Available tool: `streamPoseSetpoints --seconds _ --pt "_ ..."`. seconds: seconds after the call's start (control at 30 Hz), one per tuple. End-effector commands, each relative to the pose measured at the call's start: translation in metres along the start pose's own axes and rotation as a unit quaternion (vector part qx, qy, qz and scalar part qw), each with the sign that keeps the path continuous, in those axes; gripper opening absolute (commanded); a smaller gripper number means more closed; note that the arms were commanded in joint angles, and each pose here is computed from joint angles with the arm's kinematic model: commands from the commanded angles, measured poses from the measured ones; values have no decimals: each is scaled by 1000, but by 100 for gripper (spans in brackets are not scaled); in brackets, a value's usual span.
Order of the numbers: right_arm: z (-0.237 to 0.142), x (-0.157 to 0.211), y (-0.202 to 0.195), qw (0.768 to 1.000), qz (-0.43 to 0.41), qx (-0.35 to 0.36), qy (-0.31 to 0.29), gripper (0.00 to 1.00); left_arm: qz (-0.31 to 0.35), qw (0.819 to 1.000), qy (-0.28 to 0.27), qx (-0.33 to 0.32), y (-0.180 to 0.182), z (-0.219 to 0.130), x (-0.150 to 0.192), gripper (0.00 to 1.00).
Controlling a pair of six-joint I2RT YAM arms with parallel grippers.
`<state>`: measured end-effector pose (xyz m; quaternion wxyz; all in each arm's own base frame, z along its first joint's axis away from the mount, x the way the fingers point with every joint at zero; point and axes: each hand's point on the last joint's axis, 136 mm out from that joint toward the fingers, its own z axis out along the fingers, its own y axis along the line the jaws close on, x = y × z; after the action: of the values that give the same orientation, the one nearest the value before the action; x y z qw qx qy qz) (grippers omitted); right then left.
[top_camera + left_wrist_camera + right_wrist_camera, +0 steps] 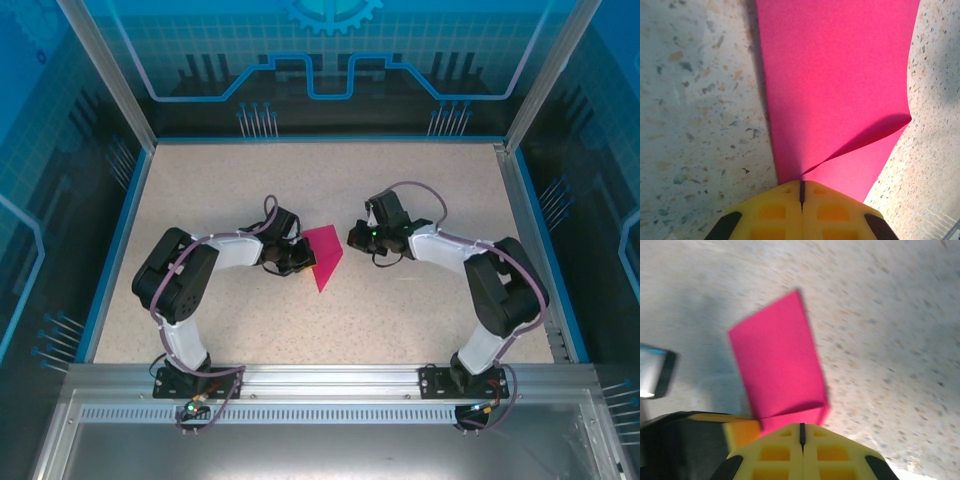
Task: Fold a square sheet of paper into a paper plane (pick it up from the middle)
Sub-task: Third fold the triangle at the center of the table.
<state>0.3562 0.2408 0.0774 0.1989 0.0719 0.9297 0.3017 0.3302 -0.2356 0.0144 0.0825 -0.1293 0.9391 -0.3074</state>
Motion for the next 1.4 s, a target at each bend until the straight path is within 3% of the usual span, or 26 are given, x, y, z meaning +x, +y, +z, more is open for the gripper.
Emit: streamPoseSetpoints --seconds 0.0,0.2,0.5,0.83,1.07,1.37 --pt "0 9 16 998 -46 -37 19 0 29 998 6 -49 17 -4 5 7" --pt "19 47 33 991 -80 -60 85 0 56 998 1 -41 8 -8 0 6" --pt "54 71 33 986 -50 -86 137 0 69 997 -3 -33 0 -9 -5 6" --pt "63 78 22 987 -38 -56 147 0 61 998 -8 -27 -5 -12 -7 7" --pt "70 84 3 988 -19 -17 153 0 45 998 -38 24 -26 -29 -9 12" --pt "72 86 -5 988 -3 2 154 0 21 998 -18 59 -27 -32 30 13"
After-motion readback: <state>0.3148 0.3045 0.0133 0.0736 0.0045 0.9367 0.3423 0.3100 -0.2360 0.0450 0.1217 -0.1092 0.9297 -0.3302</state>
